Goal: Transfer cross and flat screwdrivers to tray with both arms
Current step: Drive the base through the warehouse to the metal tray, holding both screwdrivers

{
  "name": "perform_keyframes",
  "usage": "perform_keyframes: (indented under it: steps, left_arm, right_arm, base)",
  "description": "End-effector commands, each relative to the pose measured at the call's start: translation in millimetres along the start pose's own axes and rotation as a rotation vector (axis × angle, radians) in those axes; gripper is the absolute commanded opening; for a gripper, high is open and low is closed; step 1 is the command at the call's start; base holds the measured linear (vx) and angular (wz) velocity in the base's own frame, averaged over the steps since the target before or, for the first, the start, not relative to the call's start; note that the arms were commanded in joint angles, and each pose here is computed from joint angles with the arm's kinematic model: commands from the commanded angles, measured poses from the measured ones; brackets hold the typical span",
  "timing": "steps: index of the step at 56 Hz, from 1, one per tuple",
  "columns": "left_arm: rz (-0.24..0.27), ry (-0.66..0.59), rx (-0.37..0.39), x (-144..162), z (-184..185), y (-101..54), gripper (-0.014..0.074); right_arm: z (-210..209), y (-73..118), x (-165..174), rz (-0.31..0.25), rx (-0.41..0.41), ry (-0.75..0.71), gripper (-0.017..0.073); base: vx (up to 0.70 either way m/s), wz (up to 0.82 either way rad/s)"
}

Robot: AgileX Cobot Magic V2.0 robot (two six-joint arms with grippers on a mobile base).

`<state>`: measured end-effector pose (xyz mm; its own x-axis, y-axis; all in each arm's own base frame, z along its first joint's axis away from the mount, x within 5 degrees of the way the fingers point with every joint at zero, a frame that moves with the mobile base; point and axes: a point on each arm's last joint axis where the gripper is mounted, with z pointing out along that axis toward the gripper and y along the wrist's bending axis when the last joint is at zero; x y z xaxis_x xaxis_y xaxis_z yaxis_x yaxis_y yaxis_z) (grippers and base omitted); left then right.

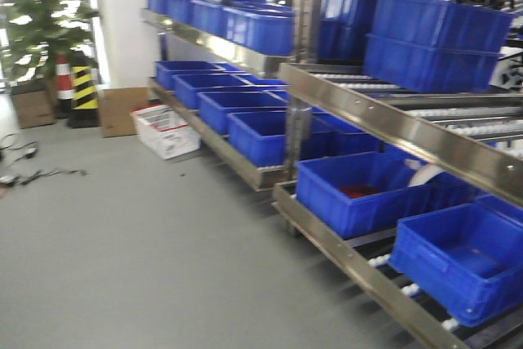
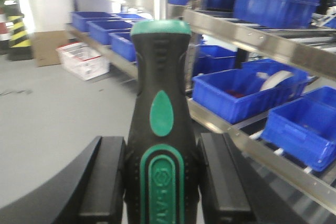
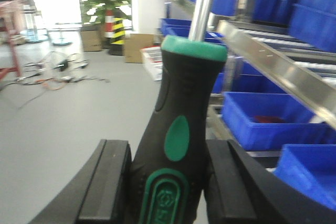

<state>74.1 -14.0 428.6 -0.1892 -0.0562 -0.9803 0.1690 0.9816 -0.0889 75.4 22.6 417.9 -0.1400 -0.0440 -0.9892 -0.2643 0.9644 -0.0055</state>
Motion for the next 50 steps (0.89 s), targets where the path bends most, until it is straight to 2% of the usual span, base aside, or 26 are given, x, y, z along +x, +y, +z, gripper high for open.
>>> perform_keyframes:
  steps: [1,26,50]
  left_arm:
    - [-0.007,-0.109,0.017,-14.8,-2.1,-1.9,0.0000]
    - [-0.007,-0.109,0.017,-14.8,-2.1,-1.9,0.0000]
    - [-0.007,-0.110,0.017,-14.8,-2.1,-1.9,0.0000]
  right_arm:
    - [-2.4,-1.8,-15.6,-0.001,0.022,-0.110,-0.0008]
    - [-2.4,-1.8,-15.6,-0.001,0.022,-0.110,-0.0008]
    - [-2.4,-1.8,-15.7,-0.001,0.022,-0.111,-0.0008]
  base:
    - [0.56,-0.51]
    - [0.52,-0.68]
    - [0.38,-0.78]
